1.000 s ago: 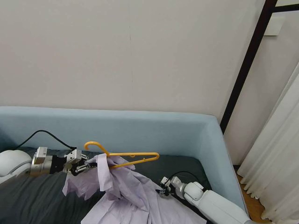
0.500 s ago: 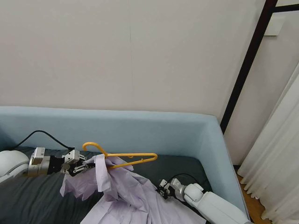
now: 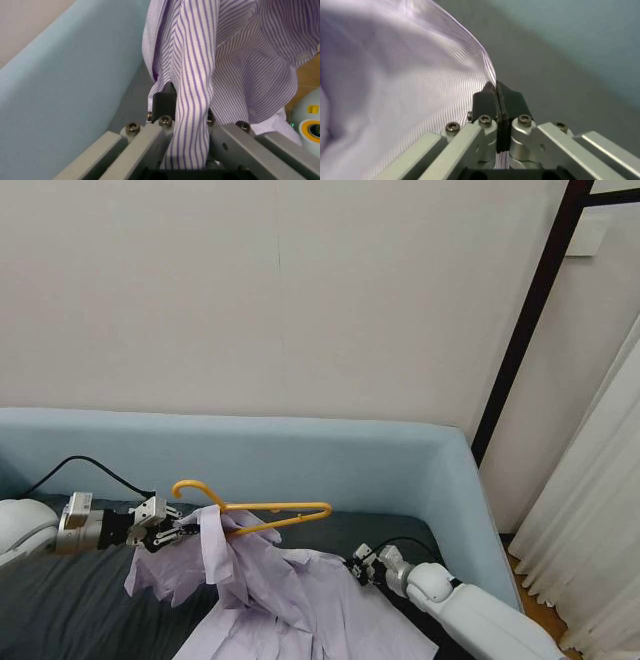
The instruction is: Pick up the clothes from the sofa and hang them on the clothes hanger.
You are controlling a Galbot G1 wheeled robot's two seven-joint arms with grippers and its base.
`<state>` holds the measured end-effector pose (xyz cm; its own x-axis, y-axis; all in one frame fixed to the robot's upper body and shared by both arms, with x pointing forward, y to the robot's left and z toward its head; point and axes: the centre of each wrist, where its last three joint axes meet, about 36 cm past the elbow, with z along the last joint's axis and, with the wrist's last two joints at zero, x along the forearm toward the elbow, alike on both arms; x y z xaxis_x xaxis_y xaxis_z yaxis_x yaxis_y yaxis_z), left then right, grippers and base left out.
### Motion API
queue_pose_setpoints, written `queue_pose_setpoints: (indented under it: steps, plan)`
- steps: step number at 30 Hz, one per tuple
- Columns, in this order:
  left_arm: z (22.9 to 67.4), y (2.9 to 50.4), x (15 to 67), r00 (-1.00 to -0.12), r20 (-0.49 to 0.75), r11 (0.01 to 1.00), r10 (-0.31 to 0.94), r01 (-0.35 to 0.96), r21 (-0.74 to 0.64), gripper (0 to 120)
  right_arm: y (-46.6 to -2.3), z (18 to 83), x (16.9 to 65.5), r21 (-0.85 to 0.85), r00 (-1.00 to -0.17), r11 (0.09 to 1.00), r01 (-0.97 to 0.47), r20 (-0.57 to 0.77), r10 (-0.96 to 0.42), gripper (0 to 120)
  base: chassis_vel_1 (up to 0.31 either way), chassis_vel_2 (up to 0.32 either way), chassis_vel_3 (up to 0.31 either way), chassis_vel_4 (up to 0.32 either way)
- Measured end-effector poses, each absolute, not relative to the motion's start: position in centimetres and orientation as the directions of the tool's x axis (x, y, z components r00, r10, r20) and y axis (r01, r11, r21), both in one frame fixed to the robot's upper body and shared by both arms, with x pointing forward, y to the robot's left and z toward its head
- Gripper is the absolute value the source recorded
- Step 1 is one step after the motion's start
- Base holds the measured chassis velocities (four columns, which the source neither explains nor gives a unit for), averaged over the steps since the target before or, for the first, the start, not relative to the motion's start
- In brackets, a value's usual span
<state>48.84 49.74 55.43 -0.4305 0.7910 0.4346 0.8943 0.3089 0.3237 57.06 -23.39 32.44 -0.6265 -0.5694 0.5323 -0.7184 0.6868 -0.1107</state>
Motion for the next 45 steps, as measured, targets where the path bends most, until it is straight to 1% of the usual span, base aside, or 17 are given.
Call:
queue_pose_setpoints:
  steps: [2, 3, 7, 8, 13, 14, 18, 19, 23, 24, 26, 28, 34, 37, 41, 45]
  plan:
    - [55.7, 50.0, 49.0, -0.434, 0.434, 0.309, 0.79, 0.892, 0.329, 0, -24.2, 34.8, 57.1, -0.105, -0.651, 0.707, -0.7, 0.502, -0.569, 0, 0.0, 0.0, 0.0, 0.0]
    - [55.7, 50.0, 49.0, -0.434, 0.434, 0.309, 0.79, 0.892, 0.329, 0, -24.2, 34.8, 57.1, -0.105, -0.651, 0.707, -0.7, 0.502, -0.569, 0, 0.0, 0.0, 0.0, 0.0]
    - [56.3, 50.4, 49.1, -0.435, 0.437, 0.304, 0.787, 0.89, 0.34, 0, -26.4, 41.9, 57.0, -0.108, -0.713, 0.749, -0.654, 0.417, -0.563, 0, 0.0, 0.0, 0.0, 0.0]
    - [56.3, 50.4, 49.1, -0.435, 0.437, 0.304, 0.787, 0.89, 0.34, 0, -26.4, 41.9, 57.0, -0.108, -0.713, 0.749, -0.654, 0.417, -0.563, 0, 0.0, 0.0, 0.0, 0.0]
    - [56.7, 51.1, 49.2, -0.434, 0.451, 0.295, 0.78, 0.89, 0.347, 0, -27.9, 48.6, 55.6, -0.131, -0.746, 0.76, -0.636, 0.354, -0.564, 0, 0.0, 0.0, 0.0, 0.0]
    - [56.7, 51.1, 49.2, -0.434, 0.451, 0.295, 0.78, 0.89, 0.347, 0, -27.9, 48.6, 55.6, -0.131, -0.746, 0.76, -0.636, 0.354, -0.564, 0, 0.0, 0.0, 0.0, 0.0]
    - [56.8, 51.2, 49.2, -0.429, 0.462, 0.283, 0.776, 0.892, 0.352, 0, -28.1, 52.6, 53.8, -0.132, -0.753, 0.762, -0.634, 0.33, -0.569, 0, 0.0, 0.0, 0.0, 0.0]
    - [56.8, 51.2, 49.2, -0.429, 0.462, 0.283, 0.776, 0.892, 0.352, 0, -28.1, 52.6, 53.8, -0.132, -0.753, 0.762, -0.634, 0.33, -0.569, 0, 0.0, 0.0, 0.0, 0.0]
    - [56.9, 51.0, 49.2, -0.416, 0.486, 0.255, 0.769, 0.896, 0.362, 0, -27.0, 56.9, 51.6, -0.14, -0.756, 0.758, -0.637, 0.308, -0.578, 0, 0.0, 0.0, 0.0, 0.0]
    - [56.9, 51.0, 49.2, -0.416, 0.486, 0.255, 0.769, 0.896, 0.362, 0, -27.0, 56.9, 51.6, -0.14, -0.756, 0.758, -0.637, 0.308, -0.578, 0, 0.0, 0.0, 0.0, 0.0]
    - [57.0, 51.1, 49.2, -0.395, 0.515, 0.223, 0.761, 0.904, 0.364, 0, -25.9, 59.8, 50.2, -0.126, -0.753, 0.759, -0.639, 0.3, -0.585, 0, 0.0, 0.0, 0.0, 0.0]
    - [57.0, 51.2, 49.3, -0.386, 0.541, 0.2, 0.747, 0.907, 0.371, 0, -25.7, 61.8, 49.8, -0.131, -0.76, 0.761, -0.635, 0.282, -0.586, 0, 0.0, 0.0, 0.0, 0.0]
    - [56.5, 51.5, 49.9, -0.395, 0.575, 0.184, 0.717, 0.902, 0.39, 0, -26.5, 64.9, 49.4, -0.126, -0.777, 0.777, -0.616, 0.254, -0.575, 0, 0.0, 0.0, 0.0, 0.0]
    - [56.3, 51.6, 50.0, -0.4, 0.577, 0.186, 0.712, 0.9, 0.395, 0, -26.8, 65.4, 49.3, -0.12, -0.781, 0.782, -0.611, 0.247, -0.573, 0, 0.0, 0.0, 0.0, 0.0]
    - [55.8, 51.6, 50.5, -0.417, 0.574, 0.198, 0.705, 0.892, 0.405, 0, -27.5, 66.3, 48.7, -0.101, -0.788, 0.792, -0.602, 0.237, -0.568, 0, 0.0, 0.0, 0.0, 0.0]
    - [55.5, 51.1, 51.1, -0.458, 0.553, 0.237, 0.696, 0.873, 0.426, 0, -27.8, 67.6, 47.0, -0.097, -0.783, 0.784, -0.613, 0.205, -0.587, 0, 0.0, 0.0, 0.0, 0.0]
